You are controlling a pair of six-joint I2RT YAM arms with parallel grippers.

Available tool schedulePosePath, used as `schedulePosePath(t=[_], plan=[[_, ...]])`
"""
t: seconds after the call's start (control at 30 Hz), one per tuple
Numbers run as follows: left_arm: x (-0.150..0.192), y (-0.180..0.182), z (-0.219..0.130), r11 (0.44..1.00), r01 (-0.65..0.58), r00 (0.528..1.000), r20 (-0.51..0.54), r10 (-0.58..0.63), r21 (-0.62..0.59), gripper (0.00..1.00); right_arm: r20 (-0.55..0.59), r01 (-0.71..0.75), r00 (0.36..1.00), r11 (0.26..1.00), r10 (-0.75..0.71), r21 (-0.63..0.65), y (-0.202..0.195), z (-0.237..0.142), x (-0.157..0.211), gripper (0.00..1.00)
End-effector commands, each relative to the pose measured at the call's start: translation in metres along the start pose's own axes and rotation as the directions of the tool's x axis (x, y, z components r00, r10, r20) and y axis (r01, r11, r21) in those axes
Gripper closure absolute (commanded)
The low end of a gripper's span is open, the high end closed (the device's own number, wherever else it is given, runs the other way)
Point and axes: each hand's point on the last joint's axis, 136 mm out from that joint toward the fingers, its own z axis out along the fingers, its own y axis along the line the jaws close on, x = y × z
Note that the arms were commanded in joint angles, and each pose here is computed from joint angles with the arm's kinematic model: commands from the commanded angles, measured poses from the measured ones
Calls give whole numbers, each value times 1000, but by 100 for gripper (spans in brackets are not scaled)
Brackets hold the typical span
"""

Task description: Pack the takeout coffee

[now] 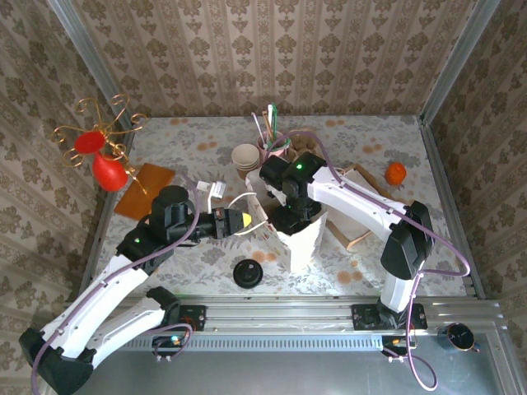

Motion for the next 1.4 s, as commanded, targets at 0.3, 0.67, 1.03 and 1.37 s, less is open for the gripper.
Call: schedulePosePath(t=[0.3,0.67,1.03,1.37], plan=[[0,-4,-3,1000,4,1000,6,-4,5,100,22,-26,999,1000,27,-15,-2,-7,2,33],[1,-3,-2,1000,6,1000,3,-6,4,100,20,-27,999,1000,27,-16,-2,-8,3,33],[-1,-3,-3,1000,5,1000,11,-5,1,100,13,-27,1000,1000,28,-16,-3,-9,8,34],[-2,-1,-7,1000,4,999,38,-4,-17,100,-29,-29,999,999,28,-30,-3,-13,34,34]])
